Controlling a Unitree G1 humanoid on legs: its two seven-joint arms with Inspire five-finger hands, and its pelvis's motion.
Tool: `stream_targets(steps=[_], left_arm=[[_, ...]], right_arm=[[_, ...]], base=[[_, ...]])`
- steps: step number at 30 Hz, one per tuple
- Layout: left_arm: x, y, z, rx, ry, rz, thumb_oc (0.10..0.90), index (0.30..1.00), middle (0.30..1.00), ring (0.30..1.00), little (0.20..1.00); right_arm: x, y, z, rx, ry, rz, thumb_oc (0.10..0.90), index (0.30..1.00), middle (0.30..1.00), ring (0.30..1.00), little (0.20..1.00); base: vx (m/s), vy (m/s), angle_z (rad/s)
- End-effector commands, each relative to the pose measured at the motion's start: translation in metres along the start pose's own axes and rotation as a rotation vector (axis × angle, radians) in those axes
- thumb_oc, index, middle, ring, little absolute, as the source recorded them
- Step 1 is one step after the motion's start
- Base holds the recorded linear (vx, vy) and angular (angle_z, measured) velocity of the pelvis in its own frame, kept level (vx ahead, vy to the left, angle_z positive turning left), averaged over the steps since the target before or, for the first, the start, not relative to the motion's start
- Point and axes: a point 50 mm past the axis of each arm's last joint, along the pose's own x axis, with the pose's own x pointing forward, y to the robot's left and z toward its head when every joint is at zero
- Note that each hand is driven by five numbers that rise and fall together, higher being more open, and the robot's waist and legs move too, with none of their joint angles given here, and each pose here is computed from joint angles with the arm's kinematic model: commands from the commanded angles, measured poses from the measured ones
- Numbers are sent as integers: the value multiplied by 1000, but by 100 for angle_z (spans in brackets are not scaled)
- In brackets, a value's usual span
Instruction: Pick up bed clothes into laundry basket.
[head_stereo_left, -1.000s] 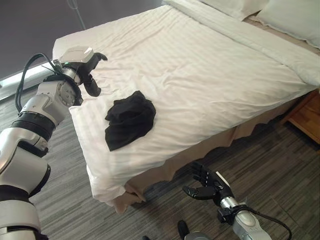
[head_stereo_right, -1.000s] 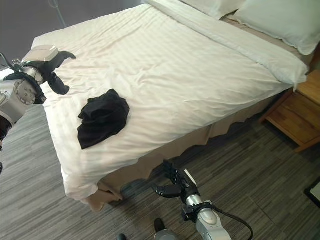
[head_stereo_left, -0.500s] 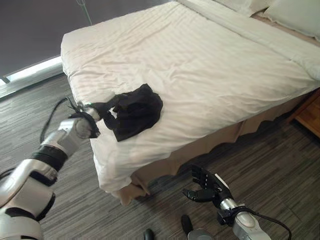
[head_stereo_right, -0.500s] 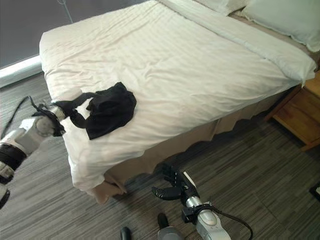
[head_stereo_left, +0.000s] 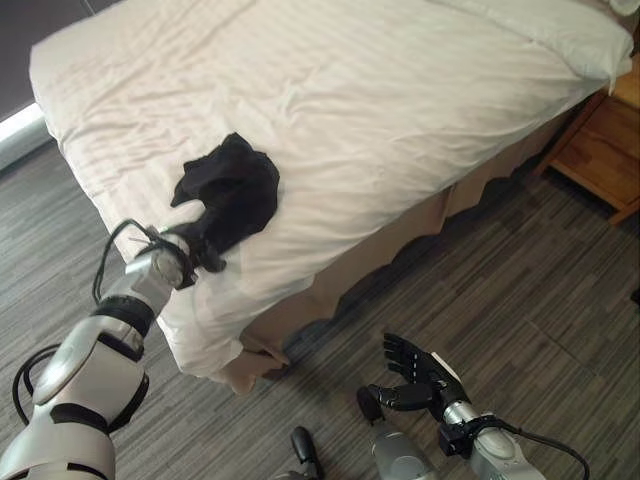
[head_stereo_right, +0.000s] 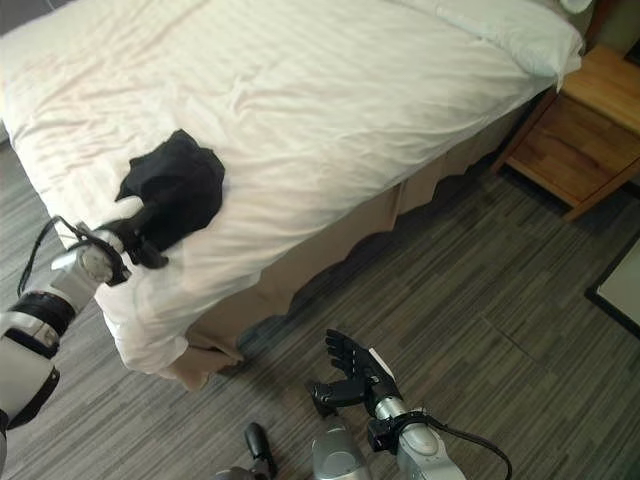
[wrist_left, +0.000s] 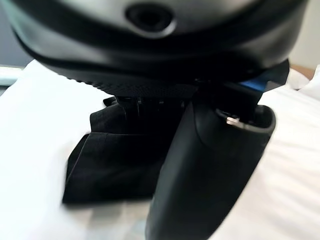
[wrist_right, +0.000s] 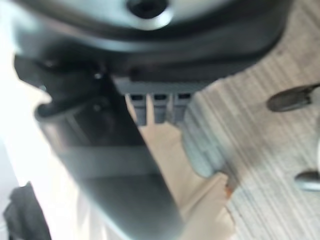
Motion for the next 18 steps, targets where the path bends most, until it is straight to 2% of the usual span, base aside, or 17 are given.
stream_targets(steps=[1, 8, 12, 18], left_arm=[[-7, 116, 26, -96, -102, 385, 800, 900, 900, 900, 900], [-17, 158, 59, -86, -237, 378, 800, 900, 900, 900, 900], [-20, 163, 67, -79, -276, 363, 800, 900, 900, 900, 900], [-19, 164, 50, -31, -187, 372, 800, 900, 900, 900, 900]], right_arm=[[10, 4, 44, 8, -232, 45, 800, 900, 900, 900, 900], [10, 3, 40, 4, -211, 56, 800, 900, 900, 900, 900], [9, 5, 35, 7, -191, 65, 800, 900, 900, 900, 900], [10, 6, 32, 5, -175, 82, 800, 900, 900, 900, 900]], base=[[38, -15, -2], [42, -15, 1], [19, -15, 10], [-9, -5, 2]])
